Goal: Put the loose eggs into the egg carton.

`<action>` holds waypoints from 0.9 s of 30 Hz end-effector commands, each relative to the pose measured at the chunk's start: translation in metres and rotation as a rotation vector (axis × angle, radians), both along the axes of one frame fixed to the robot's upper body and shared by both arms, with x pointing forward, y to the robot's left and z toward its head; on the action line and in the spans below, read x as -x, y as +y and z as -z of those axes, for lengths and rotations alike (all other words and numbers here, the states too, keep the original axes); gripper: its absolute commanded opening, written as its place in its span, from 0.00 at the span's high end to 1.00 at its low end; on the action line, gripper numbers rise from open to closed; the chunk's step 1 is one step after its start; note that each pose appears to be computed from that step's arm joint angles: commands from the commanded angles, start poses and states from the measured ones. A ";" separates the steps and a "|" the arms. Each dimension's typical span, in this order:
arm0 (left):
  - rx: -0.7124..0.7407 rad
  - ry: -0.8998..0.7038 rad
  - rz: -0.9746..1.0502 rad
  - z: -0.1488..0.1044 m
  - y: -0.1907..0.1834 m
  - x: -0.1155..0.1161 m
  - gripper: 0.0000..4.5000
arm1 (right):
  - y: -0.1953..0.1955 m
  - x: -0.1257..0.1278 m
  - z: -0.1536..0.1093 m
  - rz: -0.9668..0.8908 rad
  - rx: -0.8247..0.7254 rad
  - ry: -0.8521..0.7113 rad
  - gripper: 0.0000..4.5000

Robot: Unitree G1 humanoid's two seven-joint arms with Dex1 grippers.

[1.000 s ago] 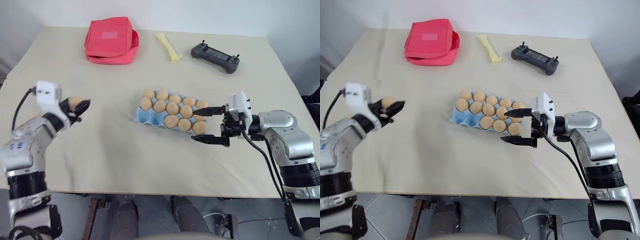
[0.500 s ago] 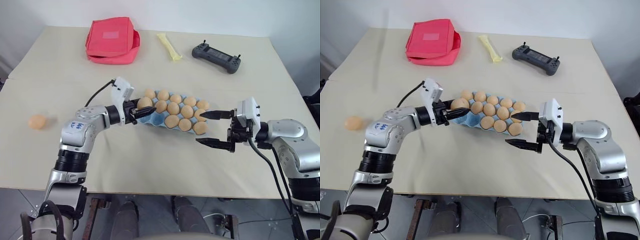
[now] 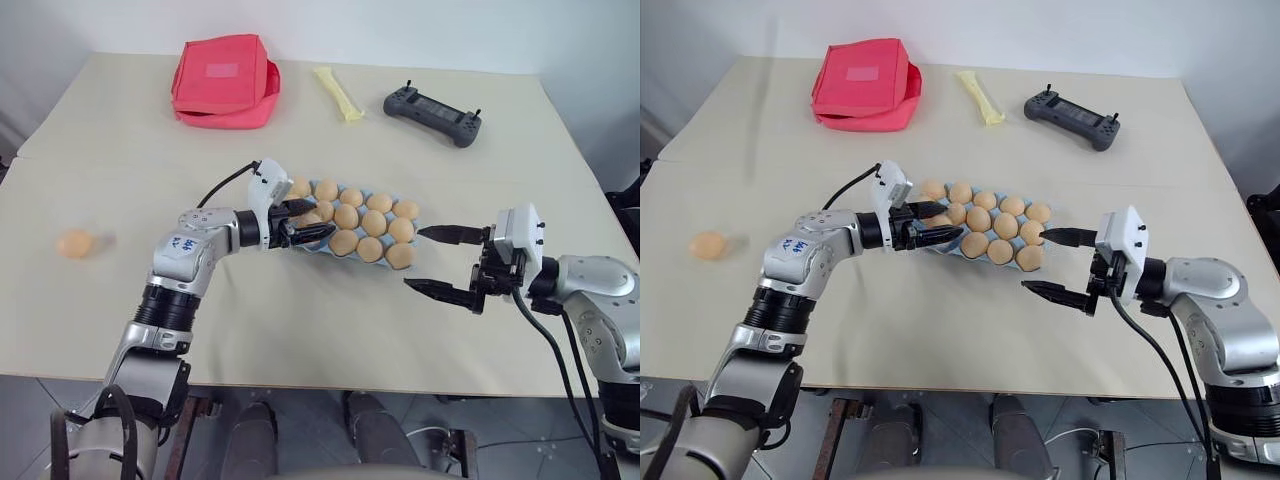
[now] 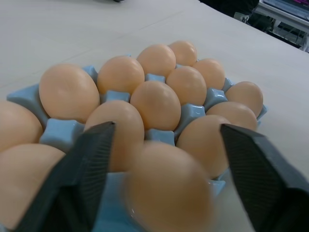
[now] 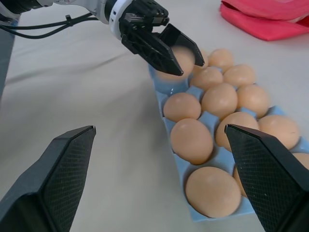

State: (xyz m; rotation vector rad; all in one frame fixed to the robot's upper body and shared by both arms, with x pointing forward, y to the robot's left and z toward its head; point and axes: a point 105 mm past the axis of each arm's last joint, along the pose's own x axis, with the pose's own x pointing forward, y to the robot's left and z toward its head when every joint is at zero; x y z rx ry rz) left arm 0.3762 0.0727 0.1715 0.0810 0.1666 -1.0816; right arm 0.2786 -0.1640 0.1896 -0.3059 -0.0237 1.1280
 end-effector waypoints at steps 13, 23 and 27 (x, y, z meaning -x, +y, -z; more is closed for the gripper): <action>0.090 -0.193 -0.360 -0.063 0.088 -0.001 0.01 | -0.005 -0.004 -0.014 -0.053 -0.033 -0.028 0.00; -0.006 -0.132 -0.884 -0.044 0.224 0.064 0.01 | 0.001 -0.020 -0.004 -0.117 -0.008 0.028 0.00; -0.018 -0.054 -1.098 -0.027 0.264 0.098 0.01 | 0.006 -0.026 -0.004 -0.146 -0.005 0.027 0.00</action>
